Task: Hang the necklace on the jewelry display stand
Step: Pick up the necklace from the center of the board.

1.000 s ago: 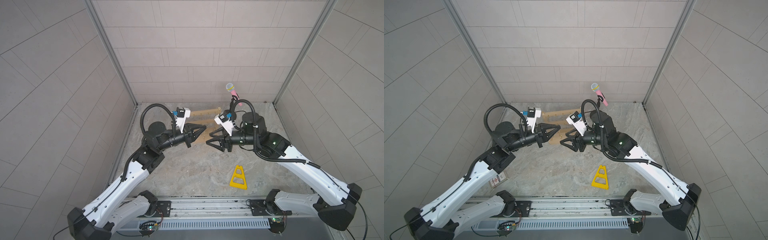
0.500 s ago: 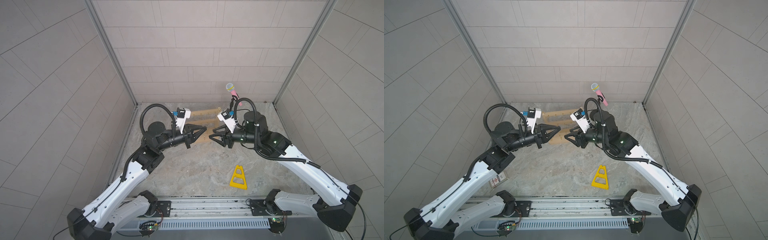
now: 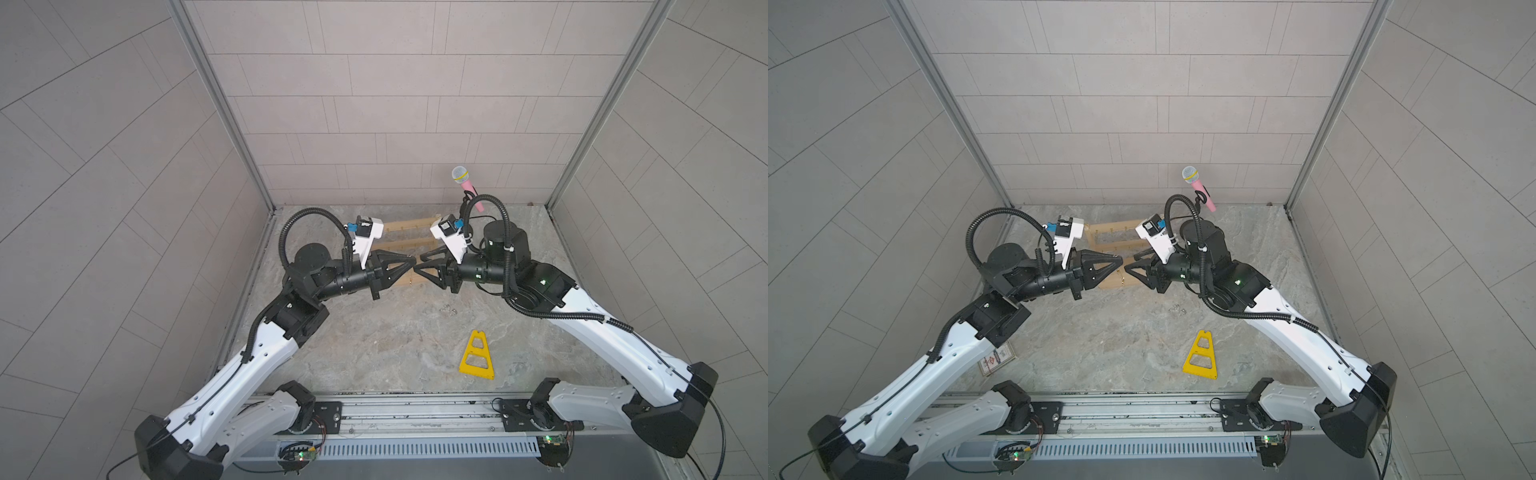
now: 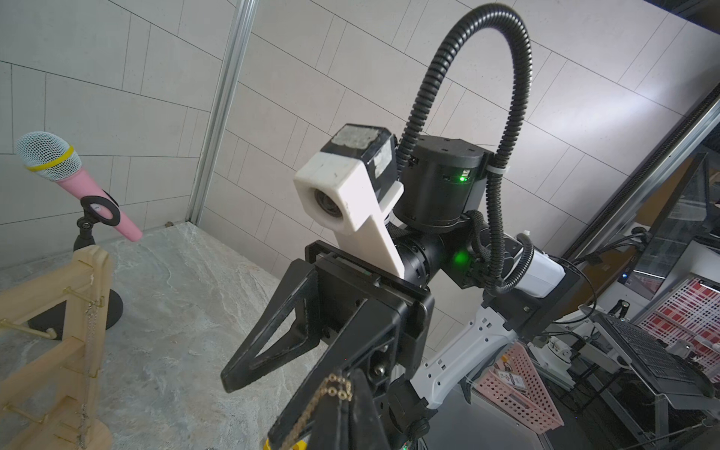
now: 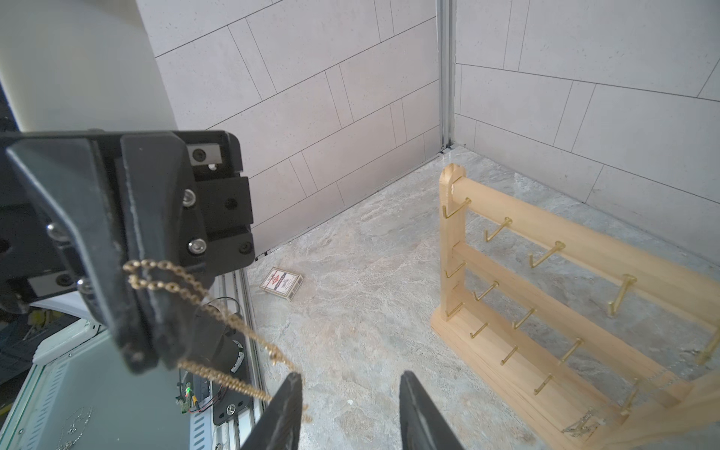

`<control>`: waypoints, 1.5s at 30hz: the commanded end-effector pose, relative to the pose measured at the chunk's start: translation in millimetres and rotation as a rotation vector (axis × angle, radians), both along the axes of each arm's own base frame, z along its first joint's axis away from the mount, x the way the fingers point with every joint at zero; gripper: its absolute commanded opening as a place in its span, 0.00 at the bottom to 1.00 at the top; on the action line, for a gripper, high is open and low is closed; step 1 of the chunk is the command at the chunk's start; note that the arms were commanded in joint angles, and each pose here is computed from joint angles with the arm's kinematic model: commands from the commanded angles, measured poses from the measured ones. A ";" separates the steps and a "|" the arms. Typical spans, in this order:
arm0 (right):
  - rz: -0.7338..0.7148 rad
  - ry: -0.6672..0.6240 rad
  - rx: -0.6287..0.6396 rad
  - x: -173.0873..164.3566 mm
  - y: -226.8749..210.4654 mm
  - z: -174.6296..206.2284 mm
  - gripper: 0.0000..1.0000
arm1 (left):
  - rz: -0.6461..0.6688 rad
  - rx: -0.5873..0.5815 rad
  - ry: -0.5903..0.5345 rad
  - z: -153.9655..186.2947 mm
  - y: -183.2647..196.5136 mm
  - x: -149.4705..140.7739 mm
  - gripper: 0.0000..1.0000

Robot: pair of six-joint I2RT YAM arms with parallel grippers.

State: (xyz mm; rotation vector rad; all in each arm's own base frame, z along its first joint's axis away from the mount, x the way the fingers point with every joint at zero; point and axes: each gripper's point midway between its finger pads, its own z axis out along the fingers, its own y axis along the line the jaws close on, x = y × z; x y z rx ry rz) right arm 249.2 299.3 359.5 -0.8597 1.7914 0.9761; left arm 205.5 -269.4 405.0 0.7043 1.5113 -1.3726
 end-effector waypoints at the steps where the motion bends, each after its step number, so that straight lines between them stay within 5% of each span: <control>1: 0.036 -0.068 0.040 -3.7 6.5 21.9 0.43 | -0.019 -0.043 -0.065 25.8 2.7 -6.6 0.01; 45: 0.058 -0.119 0.056 -13.3 1.0 35.3 0.39 | 0.000 -0.030 -0.063 27.3 3.8 -4.2 0.01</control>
